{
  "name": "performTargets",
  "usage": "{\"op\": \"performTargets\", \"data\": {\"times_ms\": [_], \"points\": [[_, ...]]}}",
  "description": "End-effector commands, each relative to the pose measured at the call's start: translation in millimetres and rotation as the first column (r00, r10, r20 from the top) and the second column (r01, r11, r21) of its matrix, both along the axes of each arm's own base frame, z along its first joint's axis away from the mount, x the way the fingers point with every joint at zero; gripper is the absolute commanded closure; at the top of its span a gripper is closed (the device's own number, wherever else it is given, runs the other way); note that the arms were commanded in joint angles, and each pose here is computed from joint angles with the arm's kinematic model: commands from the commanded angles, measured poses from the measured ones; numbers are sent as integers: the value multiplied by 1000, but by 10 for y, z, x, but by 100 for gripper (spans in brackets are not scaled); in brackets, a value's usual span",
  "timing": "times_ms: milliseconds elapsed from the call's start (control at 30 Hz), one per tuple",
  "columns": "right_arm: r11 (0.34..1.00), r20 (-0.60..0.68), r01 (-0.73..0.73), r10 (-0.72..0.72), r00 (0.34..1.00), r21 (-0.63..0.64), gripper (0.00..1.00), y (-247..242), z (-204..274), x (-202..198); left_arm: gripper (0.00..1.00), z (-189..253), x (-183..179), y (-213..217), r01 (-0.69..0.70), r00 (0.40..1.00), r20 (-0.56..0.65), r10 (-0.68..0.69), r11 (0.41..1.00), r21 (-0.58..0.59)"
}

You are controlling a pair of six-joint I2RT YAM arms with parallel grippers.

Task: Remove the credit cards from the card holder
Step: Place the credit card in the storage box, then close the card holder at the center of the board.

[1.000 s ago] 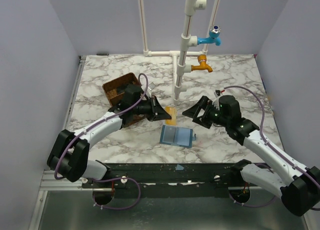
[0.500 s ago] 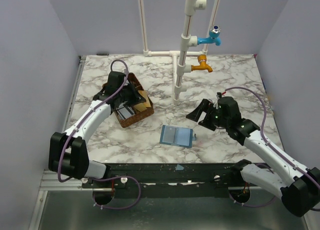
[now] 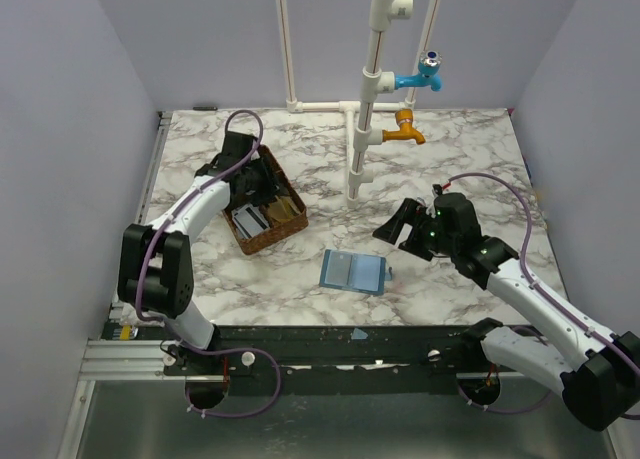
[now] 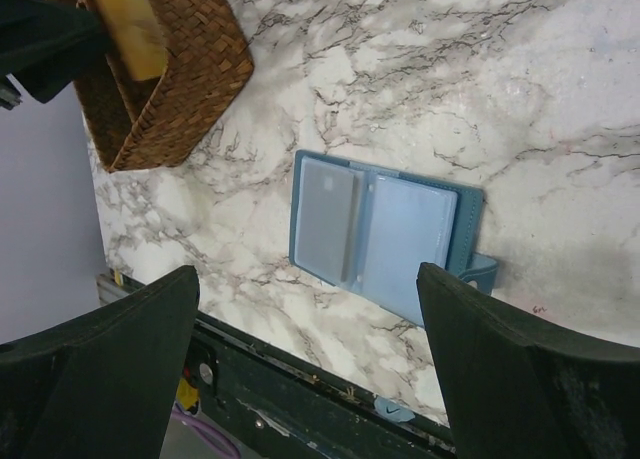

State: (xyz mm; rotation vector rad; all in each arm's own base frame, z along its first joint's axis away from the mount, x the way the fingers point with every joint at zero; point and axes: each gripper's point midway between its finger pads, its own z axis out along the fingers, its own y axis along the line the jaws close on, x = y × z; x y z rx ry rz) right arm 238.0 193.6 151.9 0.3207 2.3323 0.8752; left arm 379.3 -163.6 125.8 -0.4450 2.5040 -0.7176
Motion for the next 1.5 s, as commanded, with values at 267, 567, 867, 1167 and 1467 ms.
{"op": "performTargets", "data": {"times_ms": [267, 567, 867, 1167, 1467], "points": [[999, 5, 18, -18, 1000, -46, 7, -69, -27, 40, 16, 356, 25, 58, 41, 994, 103, -44, 999, 29], [994, -31, 46, -49, 998, -99, 7, -159, -184, 27, 15, 567, -227, 58, 79, 983, 164, -83, 996, 30], [988, -77, 67, -78, 994, -139, 7, -255, -372, -67, 15, 658, -584, -178, 189, 961, 195, -198, 980, 63], [987, -122, 74, -92, 988, -143, 7, -272, -518, -215, 15, 499, -1066, -606, 337, 923, 157, -351, 935, 110], [971, -149, 95, -130, 980, -220, 8, -366, -721, -316, 19, -80, -1493, -805, 444, 891, 31, -453, 884, 147]]}}
